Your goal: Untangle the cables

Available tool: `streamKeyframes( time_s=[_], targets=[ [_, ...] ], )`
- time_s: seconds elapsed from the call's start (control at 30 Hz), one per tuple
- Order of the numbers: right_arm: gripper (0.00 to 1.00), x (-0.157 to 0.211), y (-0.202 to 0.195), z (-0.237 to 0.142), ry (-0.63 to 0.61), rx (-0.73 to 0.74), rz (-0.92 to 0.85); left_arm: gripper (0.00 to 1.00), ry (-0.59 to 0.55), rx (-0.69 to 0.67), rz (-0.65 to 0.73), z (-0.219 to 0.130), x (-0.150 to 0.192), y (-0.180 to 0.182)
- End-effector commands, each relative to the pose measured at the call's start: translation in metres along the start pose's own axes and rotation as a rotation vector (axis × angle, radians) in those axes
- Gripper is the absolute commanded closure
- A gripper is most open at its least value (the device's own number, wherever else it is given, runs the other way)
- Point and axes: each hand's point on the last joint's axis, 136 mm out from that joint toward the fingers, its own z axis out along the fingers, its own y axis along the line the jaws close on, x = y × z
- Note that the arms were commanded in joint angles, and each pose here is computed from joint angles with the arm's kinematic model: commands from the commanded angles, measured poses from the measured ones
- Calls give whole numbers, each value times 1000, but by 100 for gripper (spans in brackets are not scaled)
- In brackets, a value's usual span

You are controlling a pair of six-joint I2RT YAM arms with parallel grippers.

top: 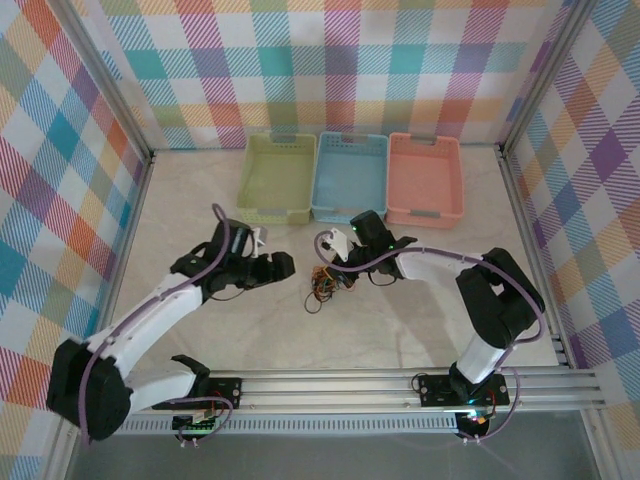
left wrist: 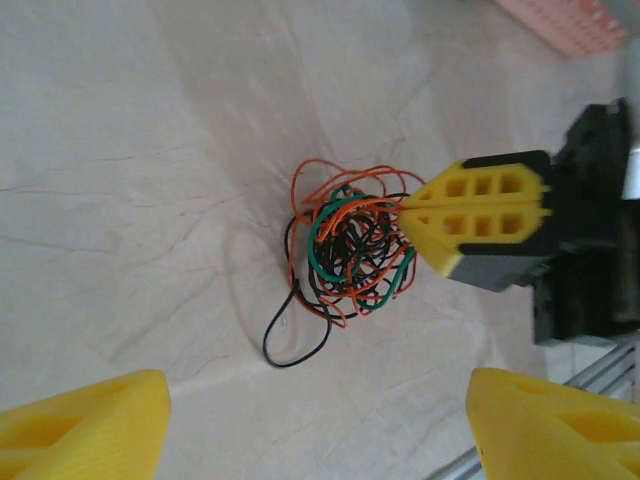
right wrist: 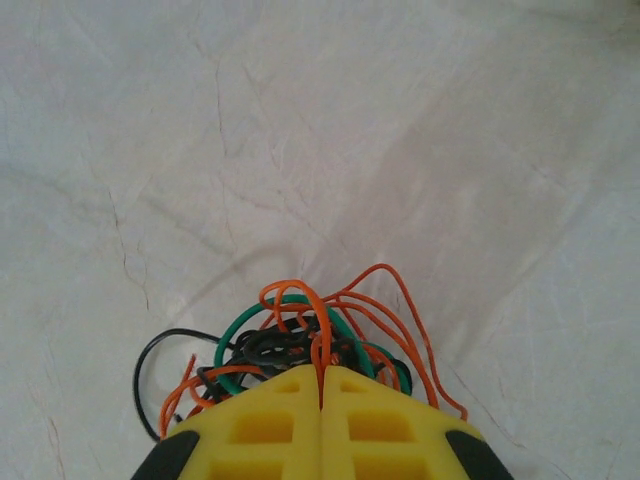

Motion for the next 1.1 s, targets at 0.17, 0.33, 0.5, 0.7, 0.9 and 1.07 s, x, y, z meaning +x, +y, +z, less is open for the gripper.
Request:
streamKeyframes(
  time_s=[0.17,0.33,0.5,0.7,0.9,1.07],
  targets=[
    [100,-34,0,-20,-183,17,88,26,5,81,115,60,1,-24],
    [100,-34,-3,-21,-204,21,119,31,81,91,124,85,5,-25],
    [100,-30,-7,-16,-202,7,137,35,68,75,135,89,-3,-25],
    [100,-29,-13,-7,-192,-13,205,33,120,116,121,102,-1,-34],
    [100,-24,-27,-7,-184,2,282,35,145,99,113,105,3,-31],
    [99,-21,-31,-6,-169,3,315,51,177,87,116,110,5,-32]
  ],
)
